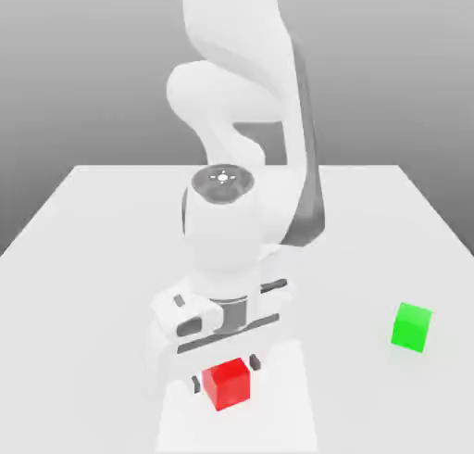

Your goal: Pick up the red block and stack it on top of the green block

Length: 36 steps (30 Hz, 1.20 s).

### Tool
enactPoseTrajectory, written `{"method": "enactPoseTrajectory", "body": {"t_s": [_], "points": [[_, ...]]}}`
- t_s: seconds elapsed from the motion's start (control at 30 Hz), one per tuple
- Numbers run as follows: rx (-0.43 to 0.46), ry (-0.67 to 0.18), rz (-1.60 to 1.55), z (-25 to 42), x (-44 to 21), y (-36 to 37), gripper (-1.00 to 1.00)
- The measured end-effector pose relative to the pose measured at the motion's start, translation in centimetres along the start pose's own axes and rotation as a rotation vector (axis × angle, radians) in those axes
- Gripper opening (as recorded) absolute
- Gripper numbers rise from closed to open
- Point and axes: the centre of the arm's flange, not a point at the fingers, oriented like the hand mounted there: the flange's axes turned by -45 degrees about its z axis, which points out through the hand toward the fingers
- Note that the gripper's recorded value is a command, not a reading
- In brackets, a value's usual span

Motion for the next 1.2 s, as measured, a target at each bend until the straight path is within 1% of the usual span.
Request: {"method": "enactPoseTrajectory", "body": {"t_s": [0.13, 0.33, 0.43, 0.53, 0.63, 0.77, 0.9, 1.1, 1.13, 1.2], "points": [[0.001, 0.000, 0.000, 0.2, 0.0, 0.0, -1.00], [0.001, 0.000, -0.005, -5.3, 0.2, -0.4, -1.00], [0.006, 0.006, -0.108, -6.9, 3.0, -7.5, -1.00], [0.010, 0.009, -0.190, -7.9, 4.4, -14.9, -1.00], [0.010, 0.008, -0.273, -8.8, 4.4, -22.5, -1.00], [0.003, 0.001, -0.367, -9.5, 2.3, -31.5, -1.00], [-0.003, 0.004, -0.356, -7.9, 2.3, -32.2, -1.00], [-0.002, 0.002, -0.357, -3.8, 2.1, -32.3, -1.00], [-0.001, 0.001, -0.358, -3.3, 2.0, -32.3, 1.00], [-0.001, 0.001, -0.358, -3.3, 2.0, -32.3, 1.00]]}}
